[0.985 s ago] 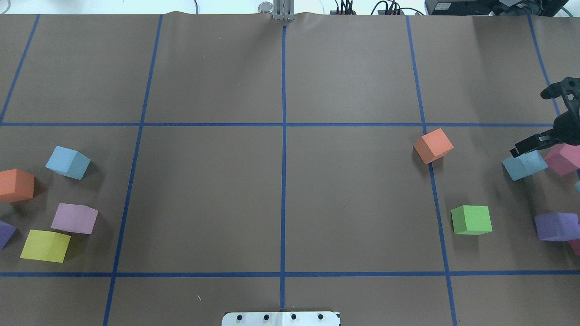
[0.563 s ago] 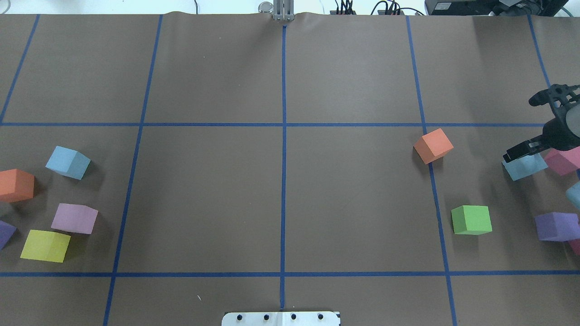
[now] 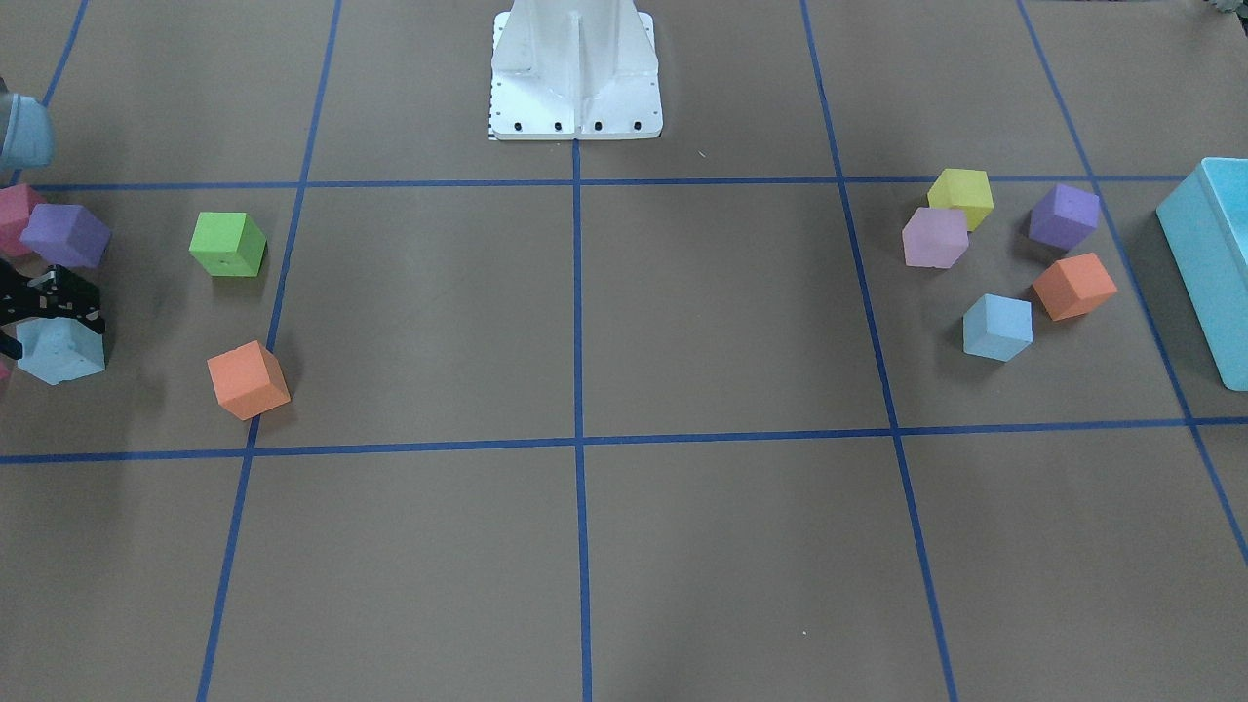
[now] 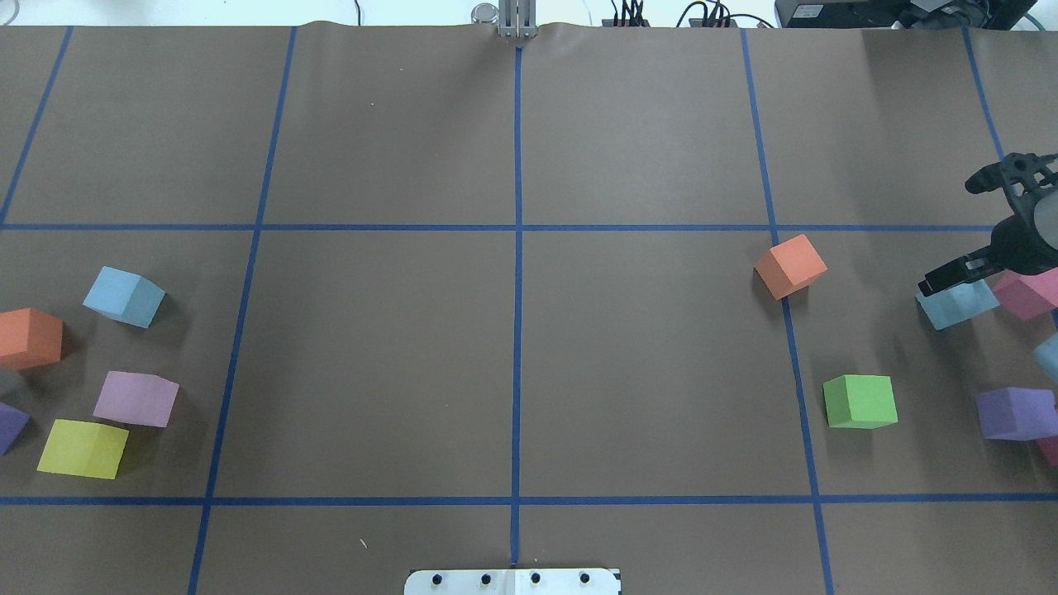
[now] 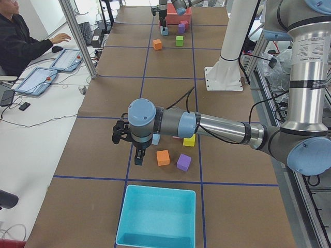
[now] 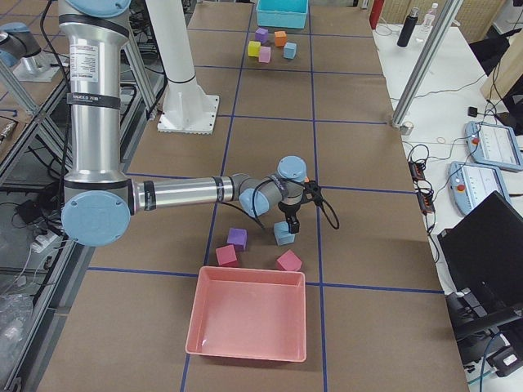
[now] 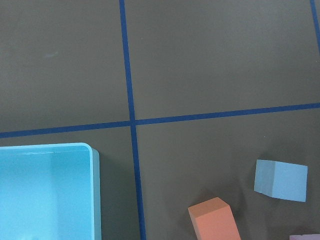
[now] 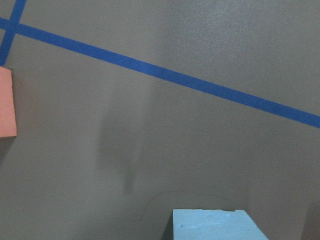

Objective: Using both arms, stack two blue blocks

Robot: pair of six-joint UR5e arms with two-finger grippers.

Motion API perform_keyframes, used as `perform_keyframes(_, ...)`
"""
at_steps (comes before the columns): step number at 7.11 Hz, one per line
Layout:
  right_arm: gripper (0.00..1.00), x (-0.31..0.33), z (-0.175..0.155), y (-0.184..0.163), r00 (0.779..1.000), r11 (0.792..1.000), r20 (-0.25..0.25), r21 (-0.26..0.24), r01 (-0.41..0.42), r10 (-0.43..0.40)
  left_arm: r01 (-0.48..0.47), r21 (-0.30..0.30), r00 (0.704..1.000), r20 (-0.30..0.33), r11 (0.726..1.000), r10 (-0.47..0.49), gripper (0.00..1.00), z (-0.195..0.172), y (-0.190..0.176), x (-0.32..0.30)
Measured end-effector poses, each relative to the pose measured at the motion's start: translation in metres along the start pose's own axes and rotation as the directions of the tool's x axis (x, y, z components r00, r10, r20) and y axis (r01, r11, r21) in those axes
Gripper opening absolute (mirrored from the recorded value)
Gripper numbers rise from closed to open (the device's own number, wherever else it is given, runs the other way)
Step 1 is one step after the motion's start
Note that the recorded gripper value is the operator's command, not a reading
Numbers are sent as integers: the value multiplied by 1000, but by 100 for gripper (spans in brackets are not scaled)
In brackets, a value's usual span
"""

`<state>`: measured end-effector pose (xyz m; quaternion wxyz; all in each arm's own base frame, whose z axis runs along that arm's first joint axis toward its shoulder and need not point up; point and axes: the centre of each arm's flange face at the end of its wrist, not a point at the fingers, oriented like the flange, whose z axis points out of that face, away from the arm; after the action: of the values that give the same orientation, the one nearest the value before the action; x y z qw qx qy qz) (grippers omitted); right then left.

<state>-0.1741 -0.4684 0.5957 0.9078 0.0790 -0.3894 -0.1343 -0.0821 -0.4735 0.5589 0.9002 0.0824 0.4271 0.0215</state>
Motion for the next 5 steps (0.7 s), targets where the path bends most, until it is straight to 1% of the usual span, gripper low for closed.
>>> perform_keyframes(3, 100, 12, 7, 15, 999, 999, -18, -22, 40, -40, 0, -1, 1000, 0, 1000, 0, 98, 0, 0, 0)
perform_keyframes(5, 100, 13, 9, 11, 998, 999, -38, -20, 45, -46, -1, 0, 1000, 0, 1000, 1, 98, 0, 1, 0)
